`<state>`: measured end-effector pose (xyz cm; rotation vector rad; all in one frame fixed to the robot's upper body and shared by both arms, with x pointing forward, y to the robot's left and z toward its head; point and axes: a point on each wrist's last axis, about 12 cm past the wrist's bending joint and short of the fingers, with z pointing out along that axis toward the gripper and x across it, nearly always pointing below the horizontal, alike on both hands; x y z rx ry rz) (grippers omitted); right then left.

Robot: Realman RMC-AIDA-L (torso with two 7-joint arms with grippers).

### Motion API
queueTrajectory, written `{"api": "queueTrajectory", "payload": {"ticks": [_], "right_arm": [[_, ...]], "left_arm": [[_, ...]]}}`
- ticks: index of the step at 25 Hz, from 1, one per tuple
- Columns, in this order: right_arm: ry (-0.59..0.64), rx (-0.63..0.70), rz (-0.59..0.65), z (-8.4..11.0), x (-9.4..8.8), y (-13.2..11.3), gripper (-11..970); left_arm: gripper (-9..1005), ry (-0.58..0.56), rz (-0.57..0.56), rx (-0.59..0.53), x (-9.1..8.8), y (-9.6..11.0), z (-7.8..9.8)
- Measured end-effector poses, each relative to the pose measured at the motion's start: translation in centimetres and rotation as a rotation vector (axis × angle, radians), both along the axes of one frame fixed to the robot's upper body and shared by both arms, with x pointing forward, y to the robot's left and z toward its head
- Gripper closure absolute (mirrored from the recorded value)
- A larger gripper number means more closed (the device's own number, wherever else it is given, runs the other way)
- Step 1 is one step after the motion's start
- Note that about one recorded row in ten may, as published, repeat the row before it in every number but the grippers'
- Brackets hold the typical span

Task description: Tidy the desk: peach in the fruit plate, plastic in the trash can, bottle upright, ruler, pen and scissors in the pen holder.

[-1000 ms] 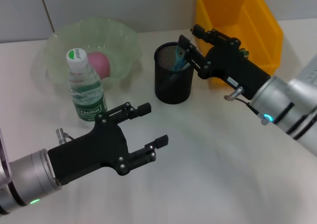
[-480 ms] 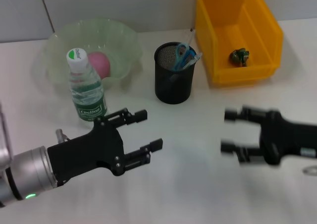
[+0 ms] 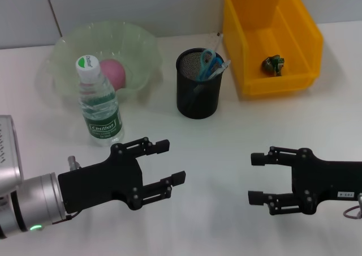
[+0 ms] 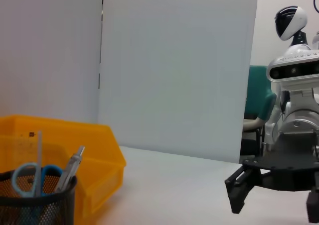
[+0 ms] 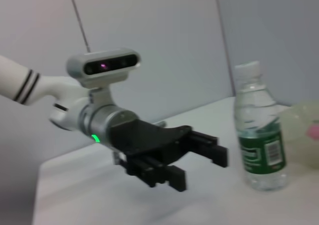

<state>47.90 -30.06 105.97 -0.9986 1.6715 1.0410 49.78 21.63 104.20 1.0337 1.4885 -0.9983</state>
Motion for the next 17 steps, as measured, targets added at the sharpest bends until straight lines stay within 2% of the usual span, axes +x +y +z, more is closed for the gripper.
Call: {"api": "queueTrajectory", "payload": {"ticks": [17], "right_arm": [[-0.017, -0.015, -0.014, -0.25, 0.11, 0.15, 128]], "left_arm": [[319, 0.023, -0.028, 0.022, -0.13, 0.04, -0.15]]}}
